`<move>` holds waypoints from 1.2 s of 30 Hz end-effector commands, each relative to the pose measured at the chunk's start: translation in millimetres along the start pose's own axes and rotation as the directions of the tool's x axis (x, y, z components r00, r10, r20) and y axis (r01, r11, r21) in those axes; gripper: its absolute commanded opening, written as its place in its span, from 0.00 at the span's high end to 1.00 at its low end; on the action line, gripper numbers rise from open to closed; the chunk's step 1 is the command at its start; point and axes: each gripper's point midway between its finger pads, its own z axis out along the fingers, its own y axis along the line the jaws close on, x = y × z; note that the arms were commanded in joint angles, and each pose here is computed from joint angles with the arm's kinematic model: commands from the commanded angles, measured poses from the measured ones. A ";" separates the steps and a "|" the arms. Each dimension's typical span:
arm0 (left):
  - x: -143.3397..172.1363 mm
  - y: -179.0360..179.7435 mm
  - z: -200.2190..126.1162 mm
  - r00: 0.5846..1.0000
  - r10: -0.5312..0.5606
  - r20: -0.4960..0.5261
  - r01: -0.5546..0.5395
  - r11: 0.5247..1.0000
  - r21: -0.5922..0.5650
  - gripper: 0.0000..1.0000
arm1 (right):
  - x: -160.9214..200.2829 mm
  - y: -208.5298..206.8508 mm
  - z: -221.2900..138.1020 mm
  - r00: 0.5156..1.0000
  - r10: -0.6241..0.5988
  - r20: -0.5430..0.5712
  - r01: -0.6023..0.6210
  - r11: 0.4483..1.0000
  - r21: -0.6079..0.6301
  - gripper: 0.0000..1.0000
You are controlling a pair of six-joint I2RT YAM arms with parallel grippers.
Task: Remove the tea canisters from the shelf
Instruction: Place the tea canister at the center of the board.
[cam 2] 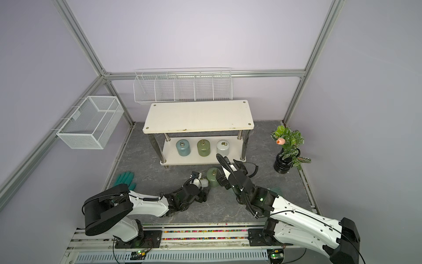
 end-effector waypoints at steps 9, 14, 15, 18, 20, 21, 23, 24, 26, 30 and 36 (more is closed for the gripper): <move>122.9 61.5 -24.6 0.881 0.116 -0.458 -0.209 0.965 -0.156 0.28 | -3.4 -4.4 -3.8 0.999 0.013 0.041 -0.013 1.000 0.018 0.11; 113.5 78.1 -24.0 0.916 0.082 -0.393 -0.196 0.946 -0.259 0.30 | -3.9 -4.1 -4.0 0.999 0.011 0.047 -0.012 1.000 0.015 0.11; 110.8 82.8 -24.3 0.923 0.083 -0.377 -0.200 0.938 -0.284 0.30 | -4.0 -4.0 -4.3 0.999 0.010 0.048 -0.011 1.000 0.014 0.11; 101.0 105.2 -27.1 0.942 0.091 -0.324 -0.226 0.884 -0.409 0.30 | -6.0 -4.0 -4.4 0.999 0.007 0.054 -0.008 1.000 0.012 0.11; 98.1 112.0 -23.8 0.952 0.095 -0.292 -0.224 0.864 -0.452 0.30 | -7.4 -3.9 -4.2 0.999 -0.002 0.052 0.001 1.000 0.013 0.11; 98.2 114.4 -22.3 0.954 0.096 -0.283 -0.224 0.855 -0.467 0.30 | -8.9 -4.2 -4.8 0.999 -0.002 0.054 0.001 1.000 0.013 0.11; 102.1 121.0 -19.6 0.959 0.092 -0.269 -0.219 0.842 -0.493 0.30 | -10.7 -4.5 -5.6 0.998 -0.004 0.056 0.003 1.000 0.012 0.11; 100.3 126.3 -20.5 0.963 0.099 -0.249 -0.219 0.827 -0.517 0.30 | -11.0 -5.0 -5.7 0.998 -0.005 0.056 0.004 1.000 0.013 0.11; 101.9 131.2 -20.5 0.970 0.098 -0.222 -0.204 0.823 -0.530 0.30 | -11.3 -4.6 -5.2 0.998 -0.008 0.055 0.008 1.000 0.013 0.11; 104.2 137.1 -20.6 0.972 0.104 -0.213 -0.207 0.809 -0.550 0.29 | -13.5 -2.2 -3.0 0.999 -0.019 0.046 0.018 1.000 0.008 0.11; 129.0 151.0 -18.0 0.955 0.097 -0.279 -0.248 0.778 -0.578 0.28 | -19.5 2.1 -0.9 0.999 -0.020 0.047 0.020 1.000 -0.008 0.11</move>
